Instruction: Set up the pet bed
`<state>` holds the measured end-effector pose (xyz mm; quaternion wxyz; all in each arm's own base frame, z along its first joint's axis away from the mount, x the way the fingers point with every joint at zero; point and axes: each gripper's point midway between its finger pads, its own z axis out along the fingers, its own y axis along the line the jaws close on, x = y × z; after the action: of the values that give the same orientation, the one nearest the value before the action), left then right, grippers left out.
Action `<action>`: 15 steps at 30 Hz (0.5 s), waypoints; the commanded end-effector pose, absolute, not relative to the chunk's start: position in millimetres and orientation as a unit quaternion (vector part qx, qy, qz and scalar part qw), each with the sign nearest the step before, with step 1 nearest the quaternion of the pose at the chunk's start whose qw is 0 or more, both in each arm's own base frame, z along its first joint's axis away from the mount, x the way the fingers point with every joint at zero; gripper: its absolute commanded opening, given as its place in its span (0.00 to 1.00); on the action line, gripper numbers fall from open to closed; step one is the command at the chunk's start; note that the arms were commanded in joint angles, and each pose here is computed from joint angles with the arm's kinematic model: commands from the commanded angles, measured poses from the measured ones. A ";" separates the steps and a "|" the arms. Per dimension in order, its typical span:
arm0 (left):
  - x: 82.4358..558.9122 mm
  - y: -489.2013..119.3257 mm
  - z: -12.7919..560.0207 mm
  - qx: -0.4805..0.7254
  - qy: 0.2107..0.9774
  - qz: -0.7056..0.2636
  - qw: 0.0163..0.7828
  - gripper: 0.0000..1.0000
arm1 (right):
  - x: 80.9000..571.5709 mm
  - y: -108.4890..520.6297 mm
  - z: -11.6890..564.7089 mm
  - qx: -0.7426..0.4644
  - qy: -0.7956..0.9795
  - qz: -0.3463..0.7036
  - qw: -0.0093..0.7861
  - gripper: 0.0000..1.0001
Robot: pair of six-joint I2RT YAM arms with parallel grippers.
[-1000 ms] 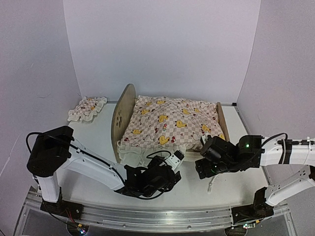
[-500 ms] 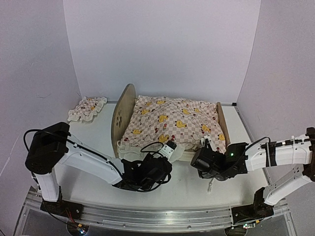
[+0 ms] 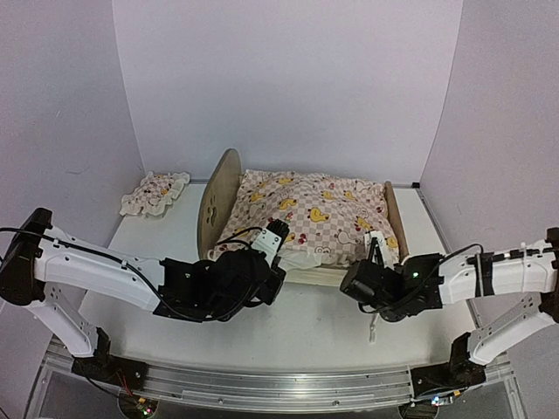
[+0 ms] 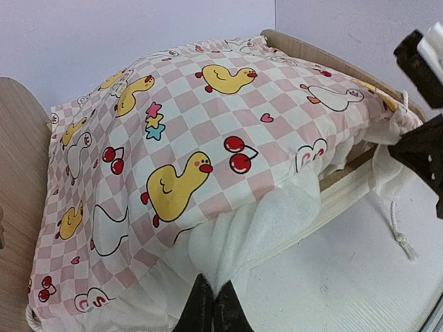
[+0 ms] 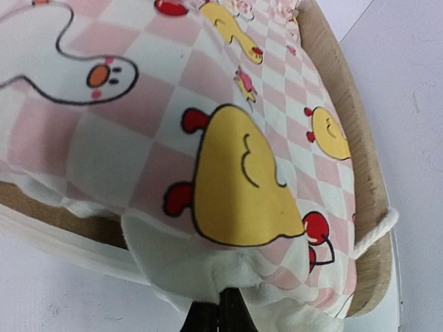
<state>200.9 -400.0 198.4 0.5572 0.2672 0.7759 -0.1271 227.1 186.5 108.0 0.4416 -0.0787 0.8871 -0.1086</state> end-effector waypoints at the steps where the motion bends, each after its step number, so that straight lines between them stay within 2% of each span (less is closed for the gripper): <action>1: 195.6 -398.2 205.5 0.271 0.783 -0.157 0.538 0.00 | 225.6 179.2 149.4 -0.084 0.870 -0.076 0.480 0.00; 8: 196.2 -394.3 215.9 0.268 0.783 -0.171 0.534 0.00 | 200.0 172.4 192.0 -0.091 0.871 0.082 0.475 0.00; 15: 194.5 -390.0 235.9 0.281 0.774 -0.187 0.535 0.00 | 197.1 154.4 212.5 -0.059 0.873 0.092 0.475 0.00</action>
<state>194.4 -394.6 205.4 0.5235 0.2882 0.7847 -0.1647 199.8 157.9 203.6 0.4821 -0.0580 0.8694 0.0913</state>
